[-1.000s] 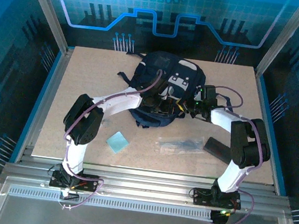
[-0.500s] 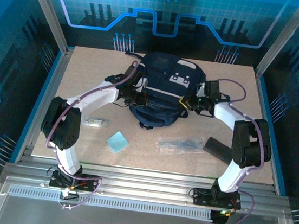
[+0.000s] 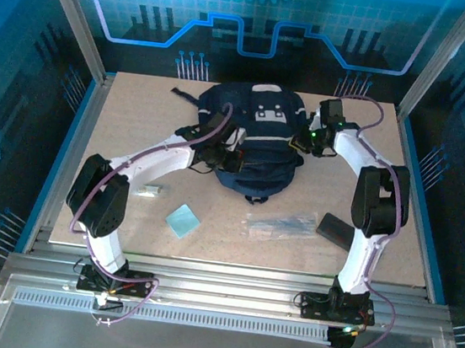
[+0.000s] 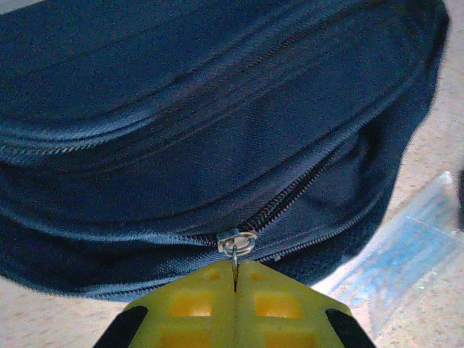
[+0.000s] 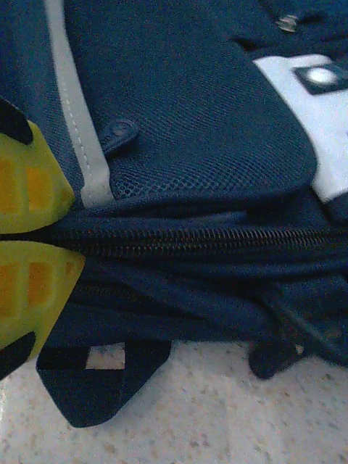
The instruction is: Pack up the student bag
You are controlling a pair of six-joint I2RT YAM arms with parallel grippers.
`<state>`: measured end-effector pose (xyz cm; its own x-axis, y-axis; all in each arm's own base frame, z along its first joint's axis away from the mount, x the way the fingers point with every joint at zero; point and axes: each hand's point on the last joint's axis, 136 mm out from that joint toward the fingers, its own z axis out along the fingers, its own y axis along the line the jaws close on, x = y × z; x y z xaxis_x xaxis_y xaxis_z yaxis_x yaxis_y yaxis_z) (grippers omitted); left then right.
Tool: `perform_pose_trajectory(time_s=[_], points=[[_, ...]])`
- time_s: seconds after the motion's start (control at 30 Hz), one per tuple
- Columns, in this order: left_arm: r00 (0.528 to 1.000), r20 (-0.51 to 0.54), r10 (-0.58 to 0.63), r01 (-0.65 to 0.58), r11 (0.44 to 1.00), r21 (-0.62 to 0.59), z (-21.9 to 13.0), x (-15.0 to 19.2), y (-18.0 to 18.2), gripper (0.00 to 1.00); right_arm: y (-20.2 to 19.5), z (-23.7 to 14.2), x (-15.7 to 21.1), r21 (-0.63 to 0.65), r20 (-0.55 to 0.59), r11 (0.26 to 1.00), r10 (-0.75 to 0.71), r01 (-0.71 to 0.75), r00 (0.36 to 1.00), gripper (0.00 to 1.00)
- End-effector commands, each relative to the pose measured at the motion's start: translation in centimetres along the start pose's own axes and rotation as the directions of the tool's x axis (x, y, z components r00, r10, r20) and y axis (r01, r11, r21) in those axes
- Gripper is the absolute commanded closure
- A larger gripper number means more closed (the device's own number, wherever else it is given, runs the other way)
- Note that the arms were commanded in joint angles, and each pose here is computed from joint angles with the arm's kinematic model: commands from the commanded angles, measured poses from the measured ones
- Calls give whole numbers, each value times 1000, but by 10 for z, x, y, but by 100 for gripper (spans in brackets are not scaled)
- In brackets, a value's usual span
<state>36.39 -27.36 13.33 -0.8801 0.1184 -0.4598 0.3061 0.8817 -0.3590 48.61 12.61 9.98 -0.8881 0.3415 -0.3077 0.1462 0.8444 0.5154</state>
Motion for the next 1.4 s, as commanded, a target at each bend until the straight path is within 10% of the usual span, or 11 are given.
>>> perform_pose_trajectory(time_s=[0.0,0.17,0.47,0.7,0.8,0.97,1.37], points=[[1000,6,-13,12,993,120,-18,-5,-41,100,-16,-23,-60,73,206,996,36,-52,978,72],[998,47,-37,28,982,189,2,-26,-57,100,-6,-65,-39,36,250,997,51,-62,967,30],[996,89,-23,0,970,244,6,-44,-70,100,12,-95,55,-110,191,982,174,-155,966,5],[996,84,-17,-6,964,266,4,-34,-71,100,29,-35,78,-86,99,973,224,-216,970,4],[998,58,-18,1,961,276,8,-26,-70,100,37,2,82,-106,63,957,277,-270,959,13],[999,37,-18,10,975,223,15,-14,-52,100,18,34,83,-60,89,942,334,-330,938,100],[990,-1,-142,141,980,-143,5,12,106,100,-3,38,79,-45,84,941,338,-335,937,100]])
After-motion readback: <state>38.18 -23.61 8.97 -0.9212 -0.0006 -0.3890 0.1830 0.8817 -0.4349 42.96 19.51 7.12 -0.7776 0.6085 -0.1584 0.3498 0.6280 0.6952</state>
